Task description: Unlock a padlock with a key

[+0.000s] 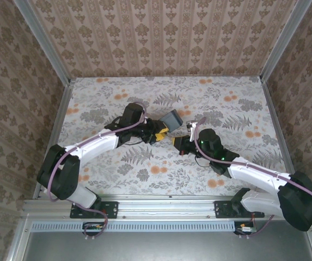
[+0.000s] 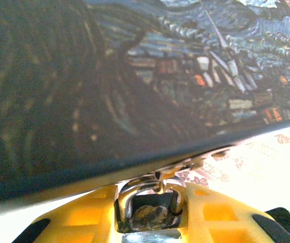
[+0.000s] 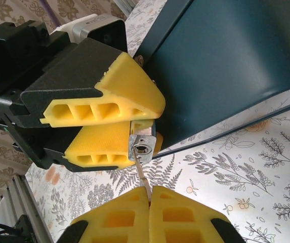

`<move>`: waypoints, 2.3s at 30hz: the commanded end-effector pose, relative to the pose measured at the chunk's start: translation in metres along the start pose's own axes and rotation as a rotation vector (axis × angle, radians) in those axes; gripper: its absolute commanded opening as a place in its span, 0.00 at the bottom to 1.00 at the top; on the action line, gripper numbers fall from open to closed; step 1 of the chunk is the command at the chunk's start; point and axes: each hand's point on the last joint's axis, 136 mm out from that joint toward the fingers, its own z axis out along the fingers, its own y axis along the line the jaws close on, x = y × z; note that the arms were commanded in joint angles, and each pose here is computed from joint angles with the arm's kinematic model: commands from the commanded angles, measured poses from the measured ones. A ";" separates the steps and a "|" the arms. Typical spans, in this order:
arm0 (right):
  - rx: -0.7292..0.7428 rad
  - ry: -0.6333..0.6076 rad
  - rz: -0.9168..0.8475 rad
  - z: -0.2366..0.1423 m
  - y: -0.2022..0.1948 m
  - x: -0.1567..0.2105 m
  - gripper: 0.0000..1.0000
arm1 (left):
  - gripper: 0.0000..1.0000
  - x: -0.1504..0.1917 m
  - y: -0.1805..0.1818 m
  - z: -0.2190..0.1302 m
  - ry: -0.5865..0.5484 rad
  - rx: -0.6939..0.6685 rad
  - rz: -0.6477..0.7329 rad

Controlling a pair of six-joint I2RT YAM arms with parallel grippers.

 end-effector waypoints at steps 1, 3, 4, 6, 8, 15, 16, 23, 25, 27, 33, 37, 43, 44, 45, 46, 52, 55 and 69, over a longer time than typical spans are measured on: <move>-0.020 -0.055 -0.028 0.003 0.011 -0.020 0.00 | 0.00 0.004 -0.029 -0.014 -0.005 0.097 0.050; -0.020 -0.054 -0.026 0.005 0.012 -0.020 0.00 | 0.00 0.004 -0.029 -0.015 -0.005 0.097 0.050; -0.016 -0.055 -0.024 0.006 0.011 -0.021 0.00 | 0.00 0.004 -0.029 -0.015 -0.005 0.097 0.051; -0.013 -0.055 -0.025 0.007 0.010 -0.021 0.00 | 0.00 0.004 -0.028 -0.015 -0.008 0.093 0.048; -0.004 -0.057 -0.025 0.007 0.009 -0.021 0.00 | 0.00 0.002 -0.026 -0.017 -0.014 0.092 0.045; 0.007 -0.078 -0.020 0.006 0.006 -0.024 0.00 | 0.00 0.002 -0.027 -0.019 -0.017 0.096 0.048; 0.005 -0.078 -0.020 0.007 0.007 -0.025 0.00 | 0.00 0.002 -0.027 -0.018 -0.017 0.095 0.048; -0.033 -0.064 -0.015 0.013 0.014 -0.025 0.00 | 0.00 0.001 -0.026 -0.017 -0.015 0.094 0.044; -0.032 -0.064 -0.015 0.014 0.014 -0.025 0.00 | 0.00 0.001 -0.027 -0.017 -0.016 0.095 0.044; -0.029 -0.068 -0.014 0.014 0.014 -0.026 0.00 | 0.00 0.001 -0.027 -0.017 -0.016 0.096 0.045; -0.072 -0.074 -0.022 0.018 0.027 -0.030 0.00 | 0.00 0.004 -0.020 -0.014 -0.019 0.066 0.032; -0.100 -0.102 -0.056 0.019 0.040 -0.030 0.00 | 0.00 0.001 -0.017 -0.015 -0.044 0.046 0.015; -0.108 -0.128 -0.072 0.023 0.046 -0.032 0.00 | 0.00 0.003 -0.017 -0.013 -0.034 0.031 0.023; -0.109 -0.132 -0.074 0.024 0.047 -0.033 0.00 | 0.00 0.005 -0.018 -0.013 -0.031 0.030 0.028; -0.111 -0.141 -0.076 0.025 0.047 -0.036 0.00 | 0.00 0.005 -0.018 -0.012 -0.029 0.028 0.029; -0.113 -0.148 -0.076 0.025 0.048 -0.038 0.00 | 0.00 0.006 -0.019 -0.012 -0.025 0.028 0.031; -0.145 -0.160 -0.105 0.029 0.056 -0.041 0.00 | 0.00 0.005 -0.026 -0.011 -0.020 0.076 0.018; -0.150 -0.174 -0.100 0.033 0.055 -0.041 0.00 | 0.00 0.006 -0.030 -0.014 -0.013 0.044 0.059; -0.262 -0.214 -0.152 0.027 0.085 -0.059 0.00 | 0.00 0.007 -0.005 -0.017 -0.005 -0.036 0.069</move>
